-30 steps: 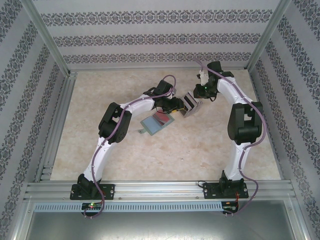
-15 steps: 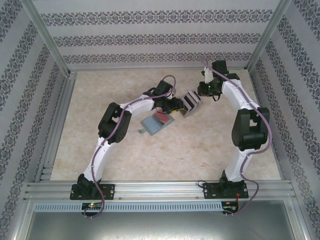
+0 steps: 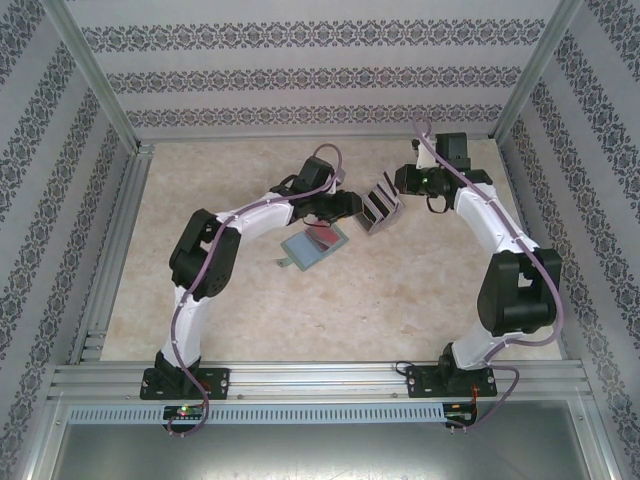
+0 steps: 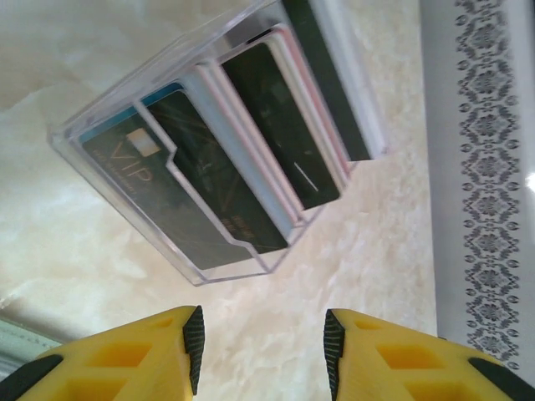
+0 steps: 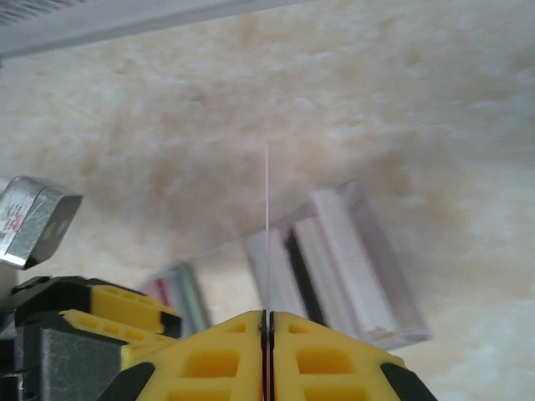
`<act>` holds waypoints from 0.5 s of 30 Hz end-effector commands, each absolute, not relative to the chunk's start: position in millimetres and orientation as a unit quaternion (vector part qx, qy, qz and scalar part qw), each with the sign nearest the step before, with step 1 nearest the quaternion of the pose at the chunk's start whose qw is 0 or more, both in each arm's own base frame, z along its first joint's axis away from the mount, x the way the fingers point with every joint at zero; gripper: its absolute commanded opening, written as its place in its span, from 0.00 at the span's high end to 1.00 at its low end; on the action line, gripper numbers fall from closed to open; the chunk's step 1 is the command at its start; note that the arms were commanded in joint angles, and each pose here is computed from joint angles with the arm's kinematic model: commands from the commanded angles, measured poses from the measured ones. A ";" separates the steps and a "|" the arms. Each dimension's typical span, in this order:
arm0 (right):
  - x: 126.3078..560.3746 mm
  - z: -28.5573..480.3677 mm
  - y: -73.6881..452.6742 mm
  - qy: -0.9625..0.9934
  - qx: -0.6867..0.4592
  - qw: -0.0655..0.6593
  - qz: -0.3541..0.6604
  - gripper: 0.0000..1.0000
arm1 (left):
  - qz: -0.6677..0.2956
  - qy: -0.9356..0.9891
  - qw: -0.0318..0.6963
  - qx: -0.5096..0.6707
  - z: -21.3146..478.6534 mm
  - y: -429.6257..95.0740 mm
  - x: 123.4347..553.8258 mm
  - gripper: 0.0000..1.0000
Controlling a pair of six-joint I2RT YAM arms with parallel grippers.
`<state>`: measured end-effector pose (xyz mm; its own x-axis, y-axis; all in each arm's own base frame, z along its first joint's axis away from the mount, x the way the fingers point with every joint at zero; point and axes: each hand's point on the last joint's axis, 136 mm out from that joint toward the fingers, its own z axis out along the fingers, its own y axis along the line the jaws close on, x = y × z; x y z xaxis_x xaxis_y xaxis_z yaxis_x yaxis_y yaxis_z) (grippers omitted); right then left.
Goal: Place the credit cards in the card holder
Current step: Pick up the credit card from the storage box.
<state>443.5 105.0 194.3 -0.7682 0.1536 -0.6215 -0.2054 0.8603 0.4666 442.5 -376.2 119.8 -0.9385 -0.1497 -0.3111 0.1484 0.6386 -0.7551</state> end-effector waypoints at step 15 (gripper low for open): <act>411.6 209.7 188.1 0.784 -0.032 0.340 0.519 0.90 | -0.510 0.809 0.290 -0.040 197.8 -322.7 428.4 0.55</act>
